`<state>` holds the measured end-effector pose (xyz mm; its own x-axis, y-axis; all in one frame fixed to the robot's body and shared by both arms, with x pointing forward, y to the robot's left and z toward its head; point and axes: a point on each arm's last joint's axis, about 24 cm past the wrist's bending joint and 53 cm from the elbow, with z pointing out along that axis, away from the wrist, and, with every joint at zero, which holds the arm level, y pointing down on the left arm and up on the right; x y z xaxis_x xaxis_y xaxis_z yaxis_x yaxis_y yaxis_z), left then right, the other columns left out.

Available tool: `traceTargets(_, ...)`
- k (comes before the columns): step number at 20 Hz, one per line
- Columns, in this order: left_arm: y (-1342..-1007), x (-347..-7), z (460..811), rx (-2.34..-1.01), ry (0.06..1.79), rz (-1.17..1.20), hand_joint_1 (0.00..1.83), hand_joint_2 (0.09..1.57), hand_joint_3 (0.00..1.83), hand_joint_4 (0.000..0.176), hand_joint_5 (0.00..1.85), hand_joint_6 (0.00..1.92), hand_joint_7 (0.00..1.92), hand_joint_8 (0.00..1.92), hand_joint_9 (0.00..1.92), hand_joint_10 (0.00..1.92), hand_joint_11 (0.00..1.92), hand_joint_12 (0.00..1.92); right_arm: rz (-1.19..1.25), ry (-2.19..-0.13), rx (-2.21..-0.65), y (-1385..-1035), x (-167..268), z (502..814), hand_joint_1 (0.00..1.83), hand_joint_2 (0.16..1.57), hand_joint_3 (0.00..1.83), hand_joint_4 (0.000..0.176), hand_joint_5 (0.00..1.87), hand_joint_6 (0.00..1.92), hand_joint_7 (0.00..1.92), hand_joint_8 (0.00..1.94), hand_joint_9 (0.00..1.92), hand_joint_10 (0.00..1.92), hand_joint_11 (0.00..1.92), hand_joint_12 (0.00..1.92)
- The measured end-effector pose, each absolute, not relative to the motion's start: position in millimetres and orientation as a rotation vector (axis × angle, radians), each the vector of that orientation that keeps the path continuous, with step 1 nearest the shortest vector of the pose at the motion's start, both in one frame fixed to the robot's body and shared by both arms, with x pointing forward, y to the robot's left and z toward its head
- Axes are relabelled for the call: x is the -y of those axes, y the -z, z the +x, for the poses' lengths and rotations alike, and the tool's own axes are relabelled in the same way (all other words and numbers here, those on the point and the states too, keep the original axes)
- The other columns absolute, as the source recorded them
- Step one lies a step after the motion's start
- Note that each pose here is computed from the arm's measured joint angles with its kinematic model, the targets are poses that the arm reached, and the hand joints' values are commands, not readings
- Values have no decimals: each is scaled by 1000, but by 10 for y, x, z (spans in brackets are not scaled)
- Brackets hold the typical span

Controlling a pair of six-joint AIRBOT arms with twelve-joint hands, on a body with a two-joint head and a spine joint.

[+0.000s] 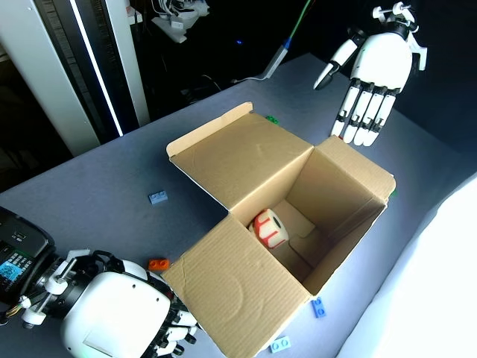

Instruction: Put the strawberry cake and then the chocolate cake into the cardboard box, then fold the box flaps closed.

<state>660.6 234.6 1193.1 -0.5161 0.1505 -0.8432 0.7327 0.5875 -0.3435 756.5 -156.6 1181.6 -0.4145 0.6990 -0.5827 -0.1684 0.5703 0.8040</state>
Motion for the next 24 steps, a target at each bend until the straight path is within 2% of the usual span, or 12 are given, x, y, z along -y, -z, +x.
traceTargets(5, -11918, -2279, 6647, -1975, 915, 695, 0, 1214, 0, 42, 115, 0, 116, 2, 117, 5, 0, 533, 452, -1038, -1759, -11875, 1614, 7466, 1346, 1181, 1, 0, 825, 1105, 888, 1226, 739, 1509, 362, 1855)
traceTargets(6, -11905, -2285, 6654, -1977, 917, 685, 0, 1217, 0, 37, 120, 2, 131, 4, 136, 9, 0, 591, 452, -1041, -1756, -11911, 1639, 7422, 1235, 1177, 1, 0, 850, 1082, 885, 1298, 682, 1471, 347, 1872)
traceTargets(8, -11840, -2300, 6637, -1994, 911, 690, 0, 1217, 0, 31, 106, 0, 137, 3, 145, 7, 0, 625, 454, -1038, -1742, -12057, 1795, 7269, 1344, 1173, 0, 0, 853, 1074, 906, 1212, 736, 1473, 329, 1824)
traceTargets(9, -11831, -2305, 6639, -1995, 905, 693, 0, 1216, 0, 32, 98, 0, 130, 2, 141, 4, 0, 611, 458, -1033, -1732, -12114, 1865, 7244, 1229, 1173, 2, 0, 845, 1112, 899, 1250, 677, 1380, 317, 1808)
traceTargets(10, -11824, -2305, 6637, -1995, 909, 688, 0, 1217, 0, 37, 89, 0, 126, 0, 134, 0, 0, 589, 469, -1040, -1707, -12237, 1940, 7216, 1201, 1181, 3, 0, 836, 1125, 878, 1294, 644, 1355, 283, 1829)
traceTargets(11, -11821, -2302, 6632, -1995, 912, 689, 0, 1229, 5, 32, 95, 4, 121, 0, 129, 0, 0, 582, 472, -1048, -1688, -12346, 1991, 7163, 1194, 1185, 1, 0, 827, 1143, 876, 1296, 646, 1333, 287, 1825)
traceTargets(13, -11824, -2300, 6635, -1993, 910, 690, 0, 1238, 4, 41, 81, 1, 106, 1, 121, 0, 0, 539, 475, -1063, -1673, -12467, 2030, 7054, 1195, 1180, 0, 0, 829, 1144, 894, 1260, 665, 1300, 304, 1820)
traceTargets(15, -11820, -2303, 6637, -1991, 905, 695, 0, 1232, 1, 34, 99, 8, 115, 5, 126, 2, 0, 534, 475, -1086, -1684, -12564, 2001, 6948, 1196, 1184, 2, 0, 823, 1141, 883, 1294, 643, 1349, 302, 1865)
traceTargets(17, -11820, -2299, 6643, -1988, 900, 697, 0, 1224, 0, 35, 97, 5, 127, 4, 138, 5, 0, 596, 451, -1105, -1648, -12789, 2001, 6839, 1200, 1181, 0, 0, 830, 1126, 889, 1293, 660, 1385, 330, 1877)
traceTargets(19, -11776, -2314, 6638, -1999, 890, 701, 0, 1232, 2, 35, 102, 5, 125, 2, 141, 5, 0, 607, 452, -1125, -1607, -12989, 2067, 6738, 1194, 1183, 0, 0, 817, 1170, 891, 1265, 651, 1370, 312, 1862)
traceTargets(21, -11753, -2322, 6634, -2006, 884, 705, 0, 1231, 2, 27, 103, 5, 109, 0, 134, 1, 0, 611, 451, -1157, -1587, -13124, 2049, 6653, 1195, 1185, 1, 0, 812, 1159, 888, 1286, 640, 1369, 301, 1887)
traceTargets(24, -11773, -2294, 6630, -1998, 897, 700, 0, 1232, 2, 29, 66, 3, 102, 3, 131, 4, 0, 599, 433, -1183, -1599, -13141, 1926, 6569, 1200, 1176, 0, 0, 838, 1122, 901, 1264, 650, 1362, 302, 1882)
